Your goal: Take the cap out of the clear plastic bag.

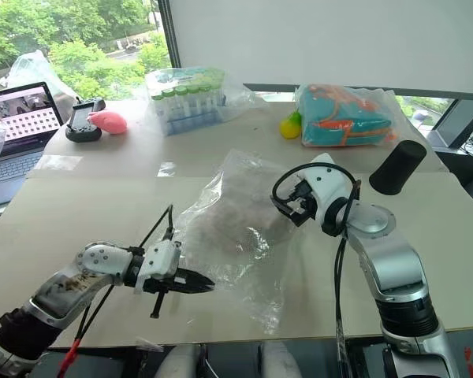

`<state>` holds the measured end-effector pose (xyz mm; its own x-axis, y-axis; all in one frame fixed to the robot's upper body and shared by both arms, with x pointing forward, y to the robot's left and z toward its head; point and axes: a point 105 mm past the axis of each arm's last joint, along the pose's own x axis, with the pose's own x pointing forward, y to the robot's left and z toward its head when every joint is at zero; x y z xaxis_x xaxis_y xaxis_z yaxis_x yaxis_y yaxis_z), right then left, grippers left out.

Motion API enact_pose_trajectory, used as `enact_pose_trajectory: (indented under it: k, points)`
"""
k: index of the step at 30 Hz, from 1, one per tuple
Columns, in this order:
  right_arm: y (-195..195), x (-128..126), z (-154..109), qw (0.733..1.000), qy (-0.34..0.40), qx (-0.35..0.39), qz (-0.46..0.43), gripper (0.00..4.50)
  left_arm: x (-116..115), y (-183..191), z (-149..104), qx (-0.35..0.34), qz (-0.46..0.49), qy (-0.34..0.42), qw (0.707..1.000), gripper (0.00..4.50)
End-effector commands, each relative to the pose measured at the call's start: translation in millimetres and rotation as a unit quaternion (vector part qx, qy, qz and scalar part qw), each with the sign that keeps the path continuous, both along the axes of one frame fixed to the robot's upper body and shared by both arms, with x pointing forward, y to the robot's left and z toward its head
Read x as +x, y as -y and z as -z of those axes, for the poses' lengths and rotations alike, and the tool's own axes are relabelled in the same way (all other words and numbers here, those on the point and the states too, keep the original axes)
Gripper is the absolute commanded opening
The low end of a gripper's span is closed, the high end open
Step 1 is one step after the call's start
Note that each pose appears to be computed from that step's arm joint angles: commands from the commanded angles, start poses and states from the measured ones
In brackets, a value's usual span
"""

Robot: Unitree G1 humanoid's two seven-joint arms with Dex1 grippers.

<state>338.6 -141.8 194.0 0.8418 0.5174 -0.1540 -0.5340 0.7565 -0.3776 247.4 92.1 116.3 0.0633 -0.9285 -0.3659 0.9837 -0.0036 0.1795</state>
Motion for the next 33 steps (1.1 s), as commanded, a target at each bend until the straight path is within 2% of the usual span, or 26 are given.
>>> enact_pose_trajectory:
  k: [1, 8, 11, 14, 16, 17, 25, 33]
  points:
    - [7.4, 0.4, -17.4, 0.999, 0.041, 0.002, 0.013, 4.5, 10.8, 2.6, -10.9, -0.013, -0.023, 0.034, 0.999, 0.27]
    - [9.7, 0.8, -16.9, 0.999, 0.045, 0.0, 0.02, 4.5, 15.9, 7.6, -3.9, -0.007, -0.023, 0.05, 0.998, 0.27]
    - [11.5, 0.7, -17.7, 0.999, 0.047, -0.003, 0.023, 4.5, 17.4, 8.7, -4.5, -0.011, -0.02, 0.053, 0.998, 1.03]
    - [12.6, 0.4, -17.9, 0.999, 0.048, -0.005, 0.026, 4.5, 17.8, 9.6, -5.6, -0.014, -0.018, 0.061, 0.998, 2.05]
    - [13.6, 0.2, -17.7, 0.998, 0.048, -0.007, 0.028, 4.5, 18.3, 8.9, -5.0, -0.009, -0.021, 0.063, 0.998, 2.89]
    - [14.3, -0.1, -17.7, 0.998, 0.049, -0.008, 0.03, 4.5, 19.3, 8.5, -5.8, -0.009, -0.024, 0.068, 0.997, 3.15]
    - [12.8, -14.1, -23.2, 0.998, 0.048, 0.005, 0.027, 4.5, 38.8, 11.8, -24.2, -0.021, -0.058, 0.112, 0.992, 3.15]
    - [26.4, -24.2, -28.9, 0.997, 0.05, 0.008, 0.062, 4.5, 32.3, 7.7, 0.9, 0.066, 0.013, 0.124, 0.99, 3.15]
